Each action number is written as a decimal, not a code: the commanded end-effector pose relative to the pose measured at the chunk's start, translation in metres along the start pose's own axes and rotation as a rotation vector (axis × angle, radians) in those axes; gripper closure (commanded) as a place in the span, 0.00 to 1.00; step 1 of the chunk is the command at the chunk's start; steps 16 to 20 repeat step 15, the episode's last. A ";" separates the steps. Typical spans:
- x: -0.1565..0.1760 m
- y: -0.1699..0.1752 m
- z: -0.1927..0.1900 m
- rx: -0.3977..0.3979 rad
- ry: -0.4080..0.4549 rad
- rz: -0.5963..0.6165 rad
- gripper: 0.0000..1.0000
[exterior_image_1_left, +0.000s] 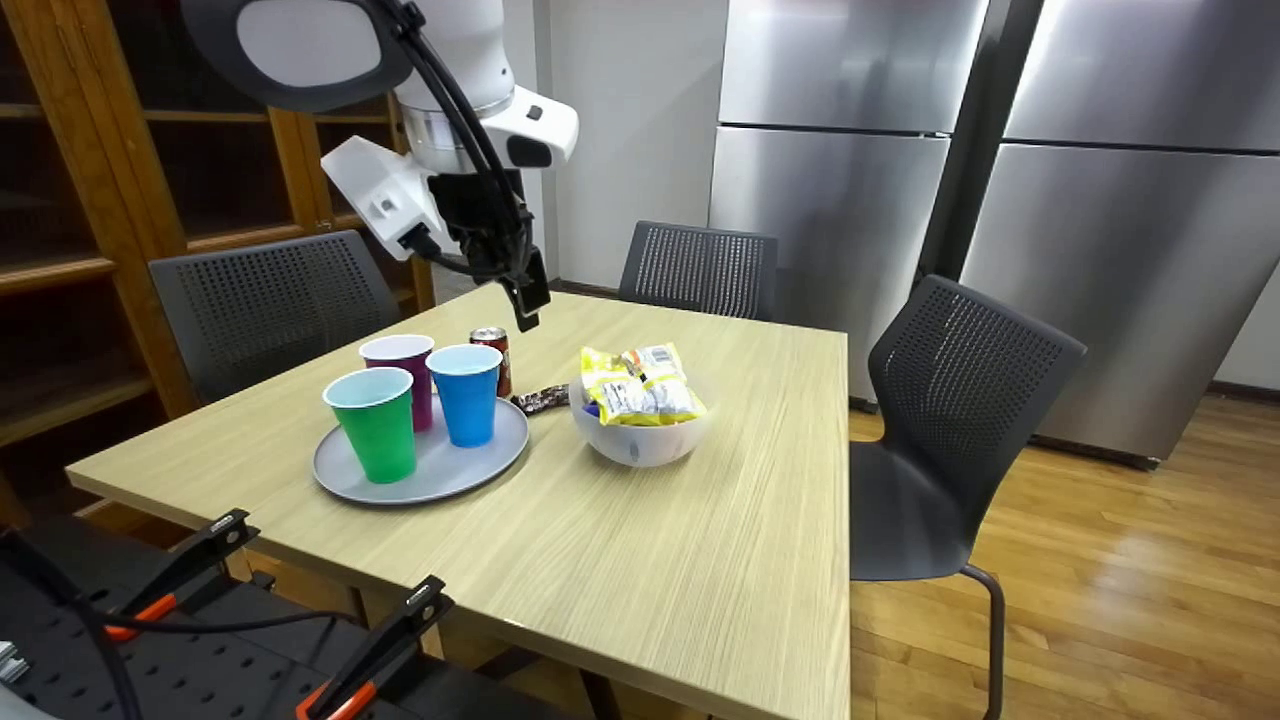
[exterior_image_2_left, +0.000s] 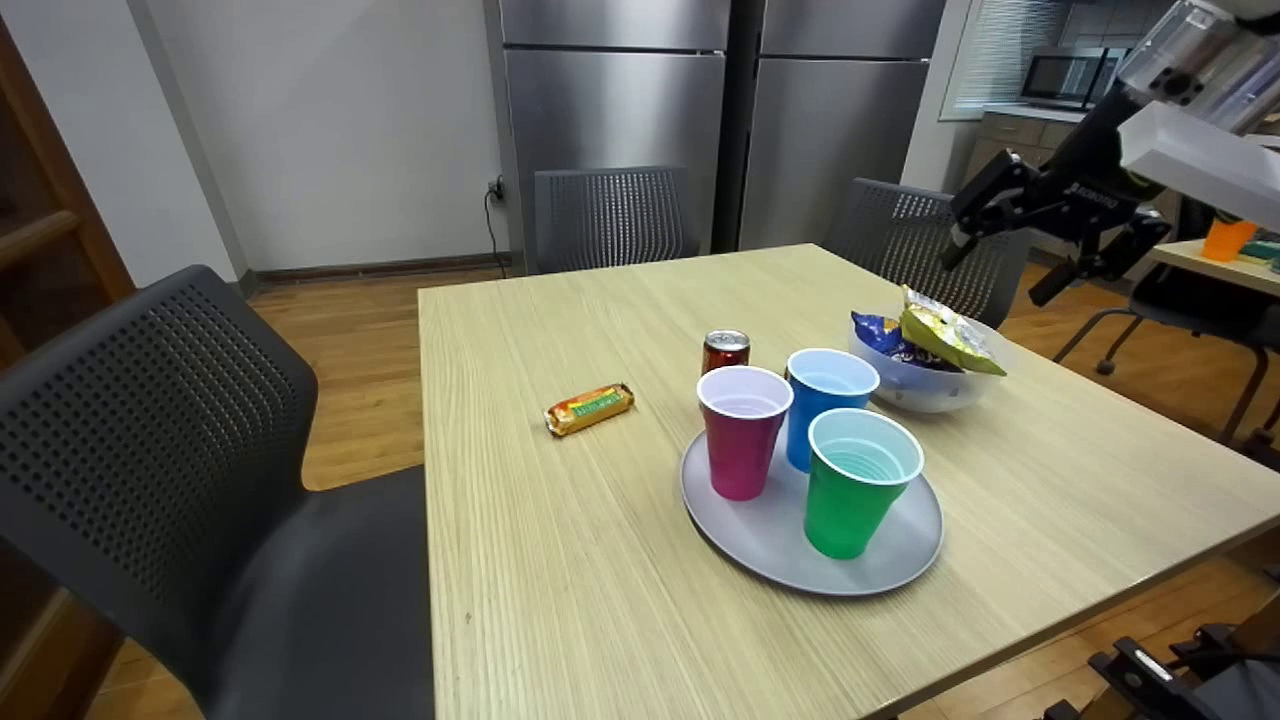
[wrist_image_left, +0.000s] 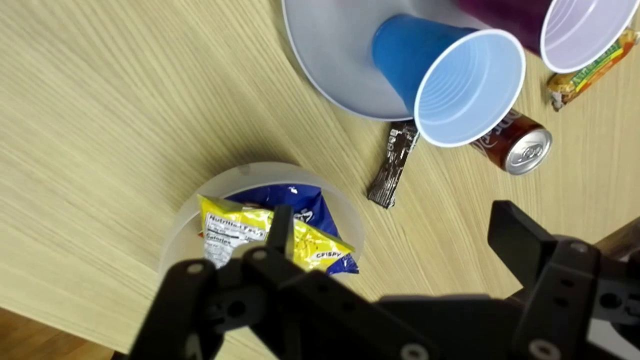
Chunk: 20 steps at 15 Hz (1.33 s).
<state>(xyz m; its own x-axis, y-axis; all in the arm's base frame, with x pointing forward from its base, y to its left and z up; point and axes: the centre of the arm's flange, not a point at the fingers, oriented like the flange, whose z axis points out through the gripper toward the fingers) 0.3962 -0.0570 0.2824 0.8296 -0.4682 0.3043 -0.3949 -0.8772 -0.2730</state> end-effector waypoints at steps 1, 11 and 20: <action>0.003 0.005 -0.003 0.000 0.007 0.003 0.00; 0.005 0.009 -0.006 0.001 0.013 0.006 0.00; 0.005 0.009 -0.006 0.001 0.013 0.006 0.00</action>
